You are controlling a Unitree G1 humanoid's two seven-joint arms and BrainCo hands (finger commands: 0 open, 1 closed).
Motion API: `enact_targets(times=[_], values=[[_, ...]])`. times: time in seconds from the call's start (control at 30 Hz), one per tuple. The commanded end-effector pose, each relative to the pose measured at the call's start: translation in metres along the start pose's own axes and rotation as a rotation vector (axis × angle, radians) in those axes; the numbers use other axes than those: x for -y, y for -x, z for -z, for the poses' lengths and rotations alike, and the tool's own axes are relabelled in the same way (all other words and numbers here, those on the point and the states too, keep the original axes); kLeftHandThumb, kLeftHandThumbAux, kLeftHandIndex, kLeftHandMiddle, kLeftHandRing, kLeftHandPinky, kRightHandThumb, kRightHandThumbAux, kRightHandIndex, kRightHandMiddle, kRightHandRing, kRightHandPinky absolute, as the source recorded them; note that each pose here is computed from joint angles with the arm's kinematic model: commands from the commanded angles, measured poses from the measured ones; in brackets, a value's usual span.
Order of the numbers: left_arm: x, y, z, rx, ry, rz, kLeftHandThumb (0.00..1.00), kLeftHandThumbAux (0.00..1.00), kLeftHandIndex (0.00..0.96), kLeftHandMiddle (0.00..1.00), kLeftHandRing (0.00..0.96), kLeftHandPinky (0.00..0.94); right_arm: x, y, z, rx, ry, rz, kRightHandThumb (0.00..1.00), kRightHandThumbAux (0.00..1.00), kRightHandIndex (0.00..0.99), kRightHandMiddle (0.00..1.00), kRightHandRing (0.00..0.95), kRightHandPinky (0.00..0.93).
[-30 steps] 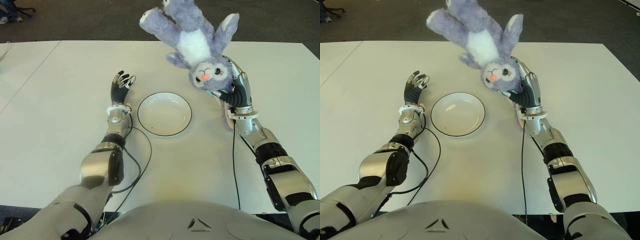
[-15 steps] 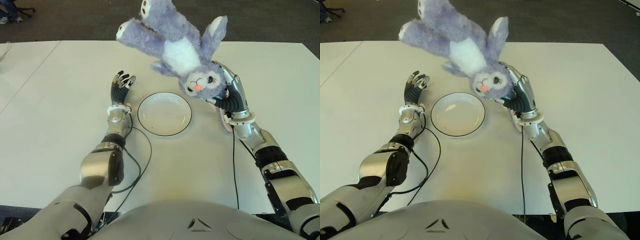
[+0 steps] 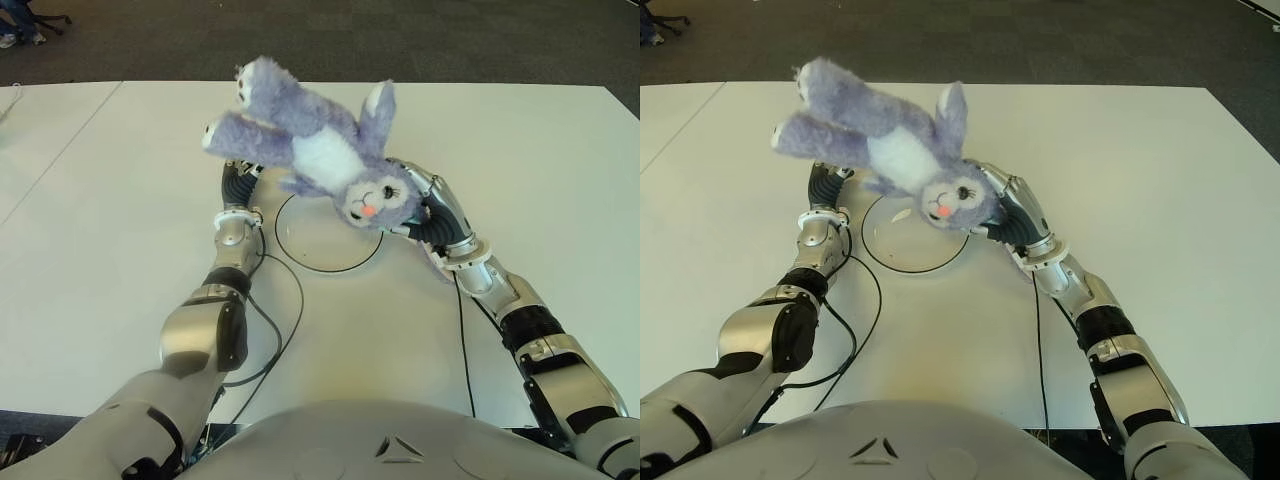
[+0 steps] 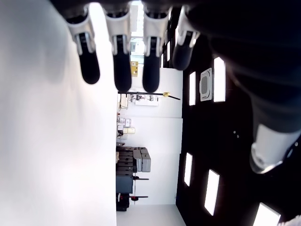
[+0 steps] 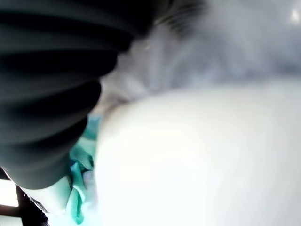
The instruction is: Put the doll into the plate.
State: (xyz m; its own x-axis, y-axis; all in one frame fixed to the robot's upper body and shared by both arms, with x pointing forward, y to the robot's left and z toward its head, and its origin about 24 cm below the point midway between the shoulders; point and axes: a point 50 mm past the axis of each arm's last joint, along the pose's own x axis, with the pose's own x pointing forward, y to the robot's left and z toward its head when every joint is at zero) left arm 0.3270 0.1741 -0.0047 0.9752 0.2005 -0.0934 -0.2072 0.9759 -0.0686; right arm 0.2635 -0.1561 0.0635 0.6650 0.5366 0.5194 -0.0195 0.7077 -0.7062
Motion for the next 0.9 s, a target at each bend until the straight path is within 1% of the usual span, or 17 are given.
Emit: enact_targets(times=[0.03, 0.2, 0.37, 0.67, 0.73, 0.9], values=[[-0.014, 0.068, 0.094, -0.434, 0.010, -0.037, 0.000, 0.585, 0.156, 0.245, 0.242, 0.225, -0.014, 0.010, -0.006, -0.047, -0.042, -0.098, 0.704, 0.715, 0.439, 0.875, 0.882, 0.881], [-0.013, 0.068, 0.094, -0.434, 0.005, -0.037, 0.000, 0.585, 0.153, 0.240, 0.238, 0.217, -0.020, 0.013, -0.009, -0.064, -0.048, -0.152, 0.703, 0.715, 0.438, 0.886, 0.887, 0.890], [-0.012, 0.068, 0.094, -0.438, -0.001, -0.038, 0.000, 0.588, 0.154, 0.243, 0.239, 0.227, -0.038, 0.019, -0.009, -0.110, -0.066, -0.218, 0.703, 0.715, 0.438, 0.890, 0.887, 0.888], [-0.012, 0.068, 0.094, -0.439, 0.013, -0.039, 0.000, 0.589, 0.155, 0.241, 0.238, 0.219, -0.056, 0.027, -0.010, -0.160, -0.091, -0.314, 0.702, 0.715, 0.438, 0.898, 0.890, 0.888], [-0.012, 0.068, 0.094, -0.438, 0.013, -0.039, 0.000, 0.589, 0.157, 0.242, 0.239, 0.230, -0.064, 0.031, -0.009, -0.188, -0.102, -0.332, 0.703, 0.715, 0.438, 0.897, 0.889, 0.888], [-0.011, 0.068, 0.094, -0.438, 0.017, -0.041, 0.000, 0.585, 0.158, 0.245, 0.244, 0.236, -0.068, 0.033, -0.006, -0.225, -0.100, -0.355, 0.703, 0.715, 0.438, 0.890, 0.886, 0.887]])
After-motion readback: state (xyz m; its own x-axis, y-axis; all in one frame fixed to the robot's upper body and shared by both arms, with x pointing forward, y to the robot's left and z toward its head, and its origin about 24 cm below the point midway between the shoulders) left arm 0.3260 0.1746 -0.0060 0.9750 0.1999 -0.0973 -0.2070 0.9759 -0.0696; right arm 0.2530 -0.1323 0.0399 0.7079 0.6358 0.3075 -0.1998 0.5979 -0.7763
